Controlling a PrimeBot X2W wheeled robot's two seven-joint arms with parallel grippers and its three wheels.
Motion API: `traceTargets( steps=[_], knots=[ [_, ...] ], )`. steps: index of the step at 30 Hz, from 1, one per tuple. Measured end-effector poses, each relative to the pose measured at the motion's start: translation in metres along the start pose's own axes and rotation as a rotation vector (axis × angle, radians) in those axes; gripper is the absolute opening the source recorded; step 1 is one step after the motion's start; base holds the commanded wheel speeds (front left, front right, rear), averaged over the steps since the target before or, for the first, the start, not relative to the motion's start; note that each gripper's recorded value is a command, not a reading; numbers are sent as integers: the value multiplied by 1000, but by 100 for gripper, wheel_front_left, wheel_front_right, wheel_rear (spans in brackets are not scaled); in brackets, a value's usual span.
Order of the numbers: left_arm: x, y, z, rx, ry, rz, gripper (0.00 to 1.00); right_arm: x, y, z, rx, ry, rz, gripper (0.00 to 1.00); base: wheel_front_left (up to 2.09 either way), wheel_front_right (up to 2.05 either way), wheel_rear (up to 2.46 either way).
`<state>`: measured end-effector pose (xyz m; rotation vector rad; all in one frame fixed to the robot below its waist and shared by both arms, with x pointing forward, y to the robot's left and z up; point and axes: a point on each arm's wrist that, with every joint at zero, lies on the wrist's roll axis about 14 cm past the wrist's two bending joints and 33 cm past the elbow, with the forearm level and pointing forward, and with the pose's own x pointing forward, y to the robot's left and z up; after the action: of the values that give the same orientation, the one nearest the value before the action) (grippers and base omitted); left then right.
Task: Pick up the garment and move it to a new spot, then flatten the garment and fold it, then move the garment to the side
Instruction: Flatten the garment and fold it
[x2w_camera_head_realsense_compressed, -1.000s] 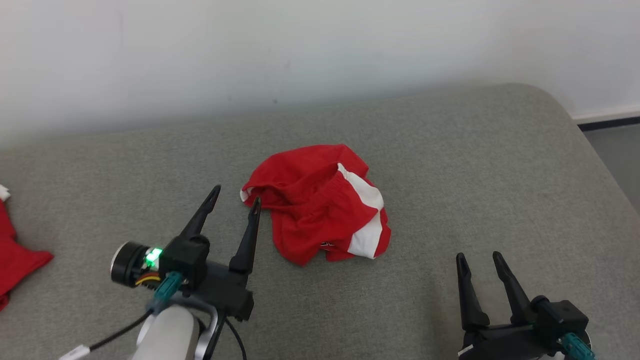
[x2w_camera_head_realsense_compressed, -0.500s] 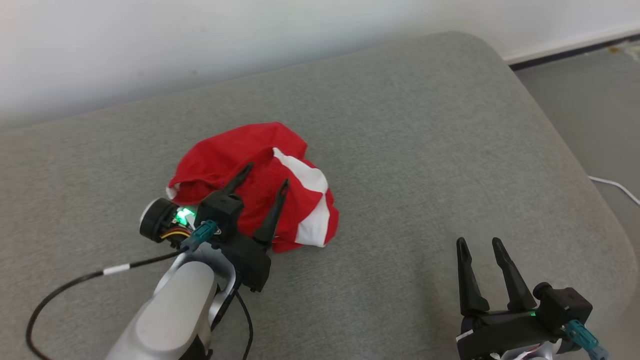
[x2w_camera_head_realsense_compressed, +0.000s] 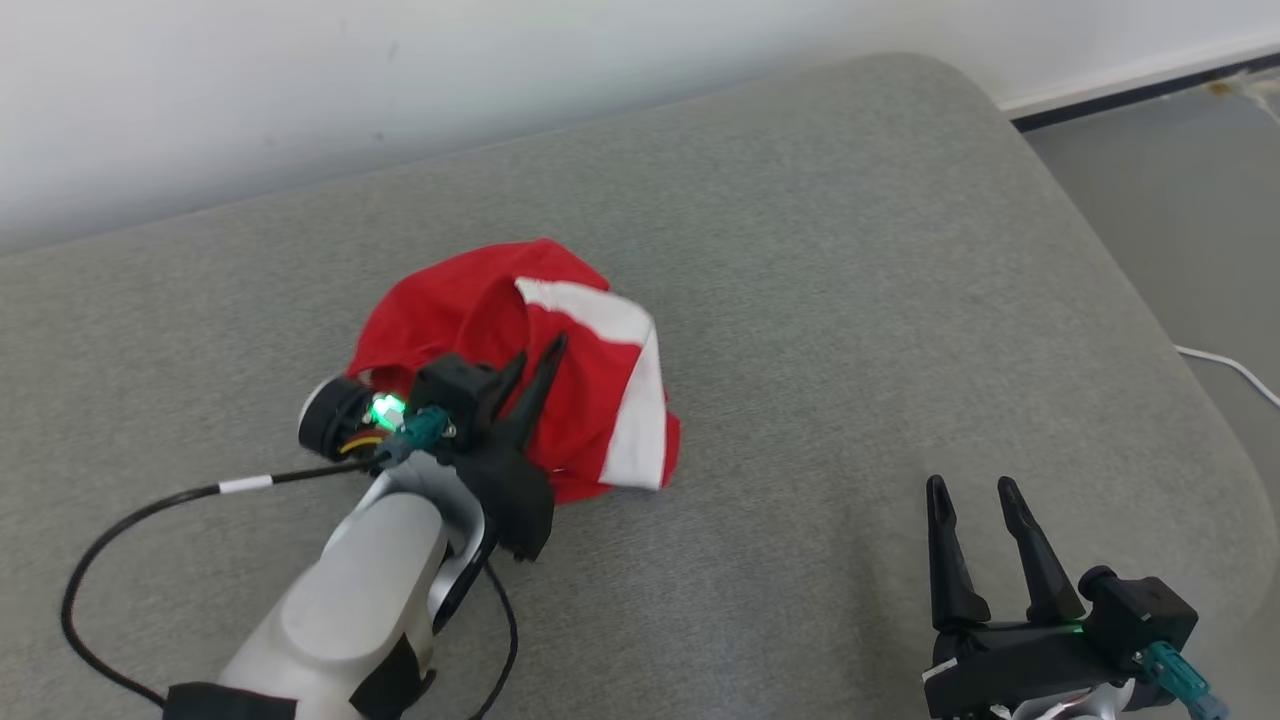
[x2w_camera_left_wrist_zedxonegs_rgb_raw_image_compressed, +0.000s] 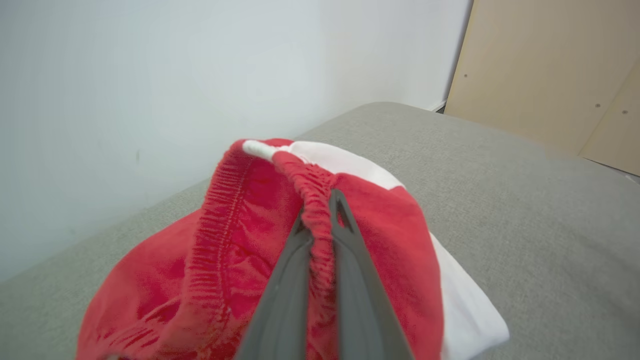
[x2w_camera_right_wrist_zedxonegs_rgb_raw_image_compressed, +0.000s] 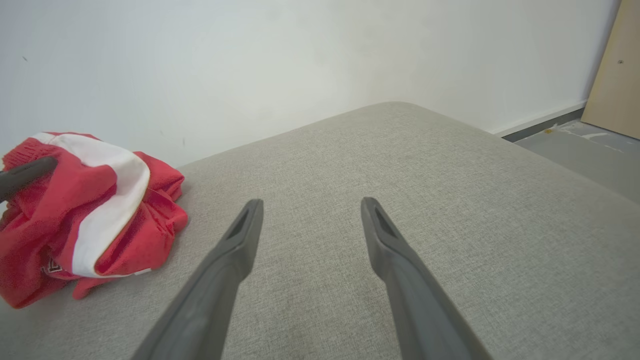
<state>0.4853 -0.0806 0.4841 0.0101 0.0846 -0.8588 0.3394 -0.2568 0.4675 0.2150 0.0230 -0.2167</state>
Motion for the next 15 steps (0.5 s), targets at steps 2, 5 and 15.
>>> traceTargets(
  steps=[2, 5, 15],
  knots=[
    [-1, 5, 19, -5, -55, 15, 0, 3, 5, -1, -4, 2, 16, 100, 0, 0, 0],
    [-9, 15, 41, -26, -132, 50, 0, 7, 12, -3, -10, 7, 38, 100, 0, 0, 0],
    [-104, 51, 1, -85, -106, 256, 0, 26, 59, -17, -15, 36, 179, 100, 0, 0, 0]
  ],
)
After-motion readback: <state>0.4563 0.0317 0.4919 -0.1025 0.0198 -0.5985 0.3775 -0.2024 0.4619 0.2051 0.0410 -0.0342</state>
